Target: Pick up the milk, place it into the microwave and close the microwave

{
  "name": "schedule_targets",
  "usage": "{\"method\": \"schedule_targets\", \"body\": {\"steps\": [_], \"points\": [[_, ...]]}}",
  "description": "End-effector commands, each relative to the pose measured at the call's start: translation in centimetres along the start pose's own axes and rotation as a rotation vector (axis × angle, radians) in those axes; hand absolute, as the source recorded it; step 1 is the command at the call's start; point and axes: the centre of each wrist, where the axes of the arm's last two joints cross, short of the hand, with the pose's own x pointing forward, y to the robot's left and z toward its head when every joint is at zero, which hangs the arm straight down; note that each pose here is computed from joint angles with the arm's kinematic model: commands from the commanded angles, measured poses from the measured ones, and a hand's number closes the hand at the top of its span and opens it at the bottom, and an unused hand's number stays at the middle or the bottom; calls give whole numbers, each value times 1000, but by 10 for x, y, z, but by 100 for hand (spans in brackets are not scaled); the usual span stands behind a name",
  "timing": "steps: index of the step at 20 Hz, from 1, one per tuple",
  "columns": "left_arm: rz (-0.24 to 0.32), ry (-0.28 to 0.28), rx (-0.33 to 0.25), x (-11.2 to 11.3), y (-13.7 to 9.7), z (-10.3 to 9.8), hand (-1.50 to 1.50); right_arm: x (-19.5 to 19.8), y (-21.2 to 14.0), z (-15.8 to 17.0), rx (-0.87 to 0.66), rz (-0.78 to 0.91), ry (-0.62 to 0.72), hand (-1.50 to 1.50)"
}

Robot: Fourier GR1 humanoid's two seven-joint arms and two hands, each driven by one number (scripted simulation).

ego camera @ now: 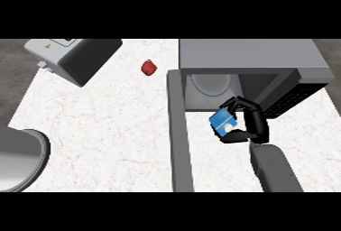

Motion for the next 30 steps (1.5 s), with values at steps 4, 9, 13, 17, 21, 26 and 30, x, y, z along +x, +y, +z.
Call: {"method": "schedule_targets", "body": {"steps": [4, 9, 13, 17, 21, 26, 30], "points": [[18, -1, -13, -10, 0, 5, -150, 35, 42, -54, -16, 79, -6, 150], [-14, 5, 2, -14, 1, 4, -150, 28, 33, -79, 10, 251, 17, 150], [7, 8, -17, -19, 5, -6, -150, 35, 52, -114, 22, 322, 48, 150], [10, -20, -30, -11, 11, -4, -150, 30, 46, -130, -27, 399, 88, 150], [11, -16, -40, -19, 14, -22, -150, 27, 32, -138, -64, 441, 82, 150], [24, -16, -56, -18, 10, -23, -150, 37, -3, -155, -146, 506, 81, 150], [18, -24, -60, -20, 7, -26, -150, 46, 5, -166, -236, 633, 21, 150]]}}
